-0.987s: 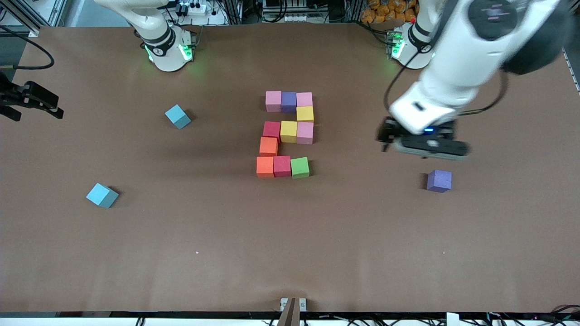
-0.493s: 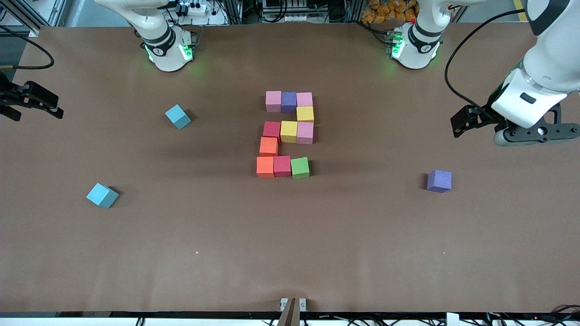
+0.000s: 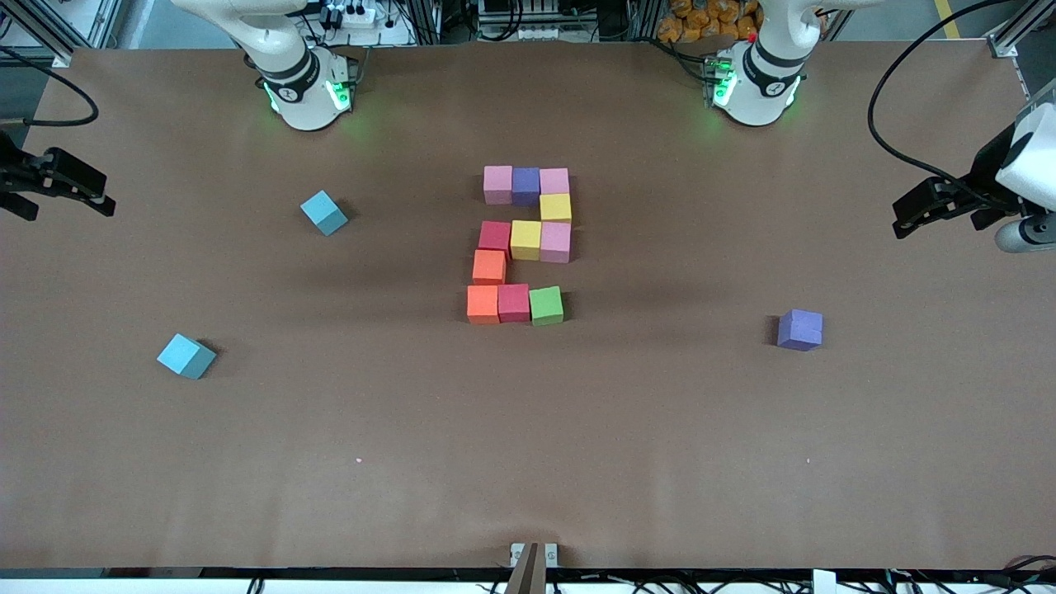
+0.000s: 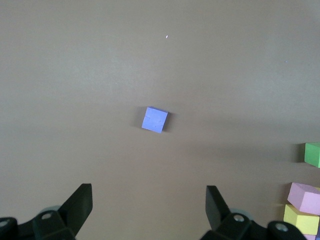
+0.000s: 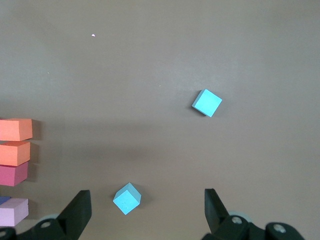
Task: Form number 2 with 11 blocks
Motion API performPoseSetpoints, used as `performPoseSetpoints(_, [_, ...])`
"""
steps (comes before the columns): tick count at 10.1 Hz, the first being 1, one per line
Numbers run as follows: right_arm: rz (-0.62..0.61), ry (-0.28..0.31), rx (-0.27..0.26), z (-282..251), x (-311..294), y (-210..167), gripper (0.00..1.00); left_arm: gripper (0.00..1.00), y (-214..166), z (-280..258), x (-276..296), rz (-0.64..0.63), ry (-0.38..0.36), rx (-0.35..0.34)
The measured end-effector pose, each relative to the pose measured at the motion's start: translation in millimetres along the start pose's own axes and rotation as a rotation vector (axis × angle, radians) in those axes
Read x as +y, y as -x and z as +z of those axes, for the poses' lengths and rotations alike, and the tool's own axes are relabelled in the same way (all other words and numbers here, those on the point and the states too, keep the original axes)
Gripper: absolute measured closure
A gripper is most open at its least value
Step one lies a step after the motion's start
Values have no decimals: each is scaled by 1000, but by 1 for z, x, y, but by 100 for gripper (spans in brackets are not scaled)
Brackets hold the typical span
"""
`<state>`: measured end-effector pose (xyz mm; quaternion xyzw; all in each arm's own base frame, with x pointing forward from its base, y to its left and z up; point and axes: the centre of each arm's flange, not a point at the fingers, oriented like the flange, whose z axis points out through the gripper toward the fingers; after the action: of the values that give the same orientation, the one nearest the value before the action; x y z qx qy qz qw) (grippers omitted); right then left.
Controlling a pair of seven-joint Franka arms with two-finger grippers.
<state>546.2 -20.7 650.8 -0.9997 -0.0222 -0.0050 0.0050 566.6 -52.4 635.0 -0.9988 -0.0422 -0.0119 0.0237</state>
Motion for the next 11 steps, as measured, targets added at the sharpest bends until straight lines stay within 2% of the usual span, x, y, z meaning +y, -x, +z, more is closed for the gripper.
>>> performPoseSetpoints(4, [0,0,-4,0,0,0,0,0,1,2,12,24,2,3])
performPoseSetpoints(8, [0,-1,-9,1,0,1,0,0,3,7,43,122,20,18])
performPoseSetpoints(11, [0,-1,-10,1,0,1,0,0,-5,13,24,188,58,8])
